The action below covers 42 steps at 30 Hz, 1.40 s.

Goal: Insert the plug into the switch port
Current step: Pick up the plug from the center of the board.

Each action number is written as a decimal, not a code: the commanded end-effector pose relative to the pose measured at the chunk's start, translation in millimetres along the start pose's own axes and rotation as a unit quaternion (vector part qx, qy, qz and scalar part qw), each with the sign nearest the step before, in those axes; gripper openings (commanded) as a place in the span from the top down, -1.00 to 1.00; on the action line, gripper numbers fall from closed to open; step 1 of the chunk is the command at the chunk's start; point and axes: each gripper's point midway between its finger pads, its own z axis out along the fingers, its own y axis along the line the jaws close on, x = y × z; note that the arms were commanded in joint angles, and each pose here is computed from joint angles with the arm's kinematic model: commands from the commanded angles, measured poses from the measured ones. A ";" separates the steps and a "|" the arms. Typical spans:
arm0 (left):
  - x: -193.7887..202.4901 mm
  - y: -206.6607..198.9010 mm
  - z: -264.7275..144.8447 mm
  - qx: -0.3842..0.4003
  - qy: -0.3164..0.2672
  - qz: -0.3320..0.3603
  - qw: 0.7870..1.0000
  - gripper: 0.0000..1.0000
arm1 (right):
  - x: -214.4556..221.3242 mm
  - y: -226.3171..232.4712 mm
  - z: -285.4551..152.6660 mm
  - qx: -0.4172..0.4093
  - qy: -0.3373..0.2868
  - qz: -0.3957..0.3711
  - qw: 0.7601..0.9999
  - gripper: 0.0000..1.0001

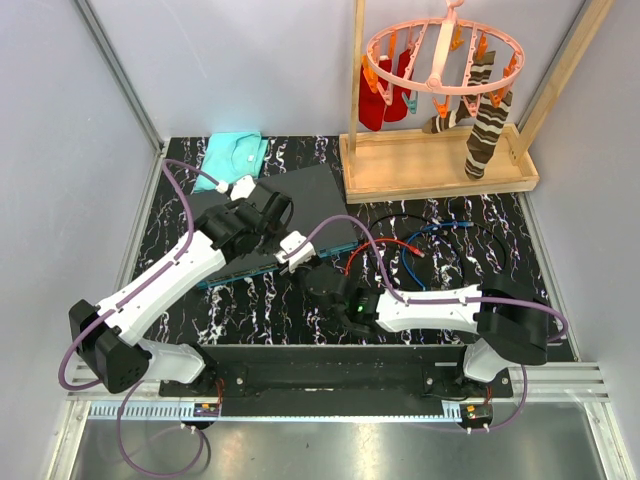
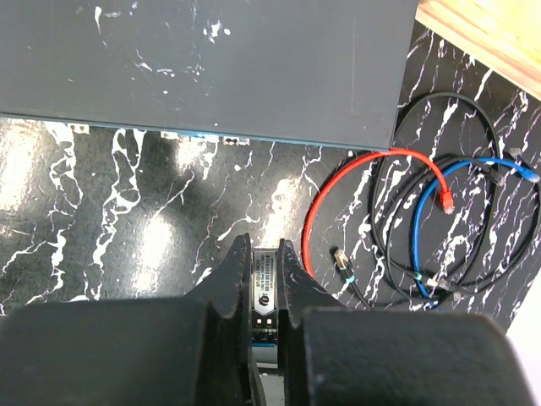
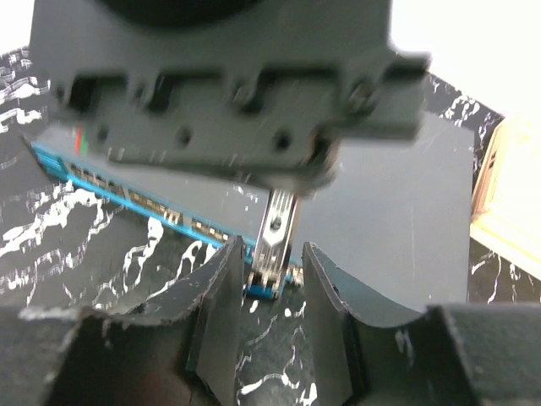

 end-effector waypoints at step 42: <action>-74.8 32.7 -20.3 -0.002 -0.165 0.047 0.985 -0.97 | 42.9 21.6 -4.8 0.014 0.047 0.104 0.993 1.00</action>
